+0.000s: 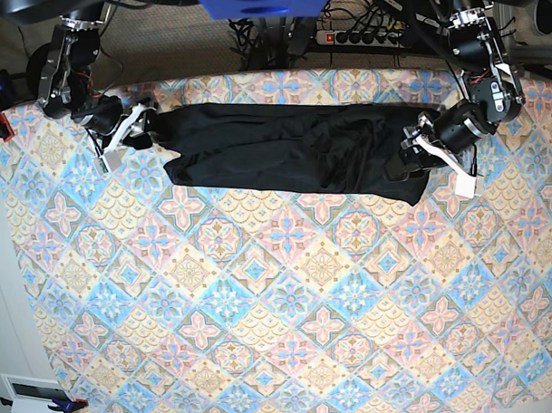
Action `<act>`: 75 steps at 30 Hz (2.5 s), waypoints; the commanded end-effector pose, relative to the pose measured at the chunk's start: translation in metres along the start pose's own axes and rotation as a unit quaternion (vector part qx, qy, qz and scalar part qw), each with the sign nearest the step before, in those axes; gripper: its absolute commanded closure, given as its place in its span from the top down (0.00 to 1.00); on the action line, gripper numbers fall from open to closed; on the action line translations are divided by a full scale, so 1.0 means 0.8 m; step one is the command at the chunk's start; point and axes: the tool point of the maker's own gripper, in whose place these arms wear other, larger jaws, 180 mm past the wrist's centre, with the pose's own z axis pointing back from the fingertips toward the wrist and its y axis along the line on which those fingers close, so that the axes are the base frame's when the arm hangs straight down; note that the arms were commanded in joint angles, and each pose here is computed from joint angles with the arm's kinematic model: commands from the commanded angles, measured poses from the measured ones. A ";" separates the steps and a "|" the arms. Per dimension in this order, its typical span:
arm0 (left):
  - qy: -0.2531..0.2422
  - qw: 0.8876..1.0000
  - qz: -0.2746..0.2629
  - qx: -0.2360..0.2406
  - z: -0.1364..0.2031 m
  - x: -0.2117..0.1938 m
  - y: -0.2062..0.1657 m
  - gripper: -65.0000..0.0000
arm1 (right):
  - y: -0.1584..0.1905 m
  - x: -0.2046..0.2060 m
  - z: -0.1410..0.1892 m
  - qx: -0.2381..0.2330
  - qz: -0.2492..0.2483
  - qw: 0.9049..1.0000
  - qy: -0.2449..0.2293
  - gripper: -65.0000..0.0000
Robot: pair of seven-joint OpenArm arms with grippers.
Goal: Layout the t-shirt on the table in an organized manner, then fold the t-shirt properly
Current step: 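Grasp both strip ends with the right and left grippers, then fold the strip in half, bringing the left gripper's end toward the right gripper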
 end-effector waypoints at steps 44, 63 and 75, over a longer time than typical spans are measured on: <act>-0.035 0.999 -0.022 -0.013 0.002 0.035 -0.012 0.47 | 0.010 0.018 -0.037 0.032 -0.075 0.994 -0.077 0.00; 0.097 0.994 -0.046 0.010 -0.065 -0.063 -0.007 0.47 | -0.044 0.119 0.036 -0.039 0.031 0.989 -0.136 0.00; 0.120 0.991 -0.054 -0.013 -0.135 -0.124 -0.028 0.47 | 0.128 0.165 0.006 0.087 0.197 0.964 -0.153 0.00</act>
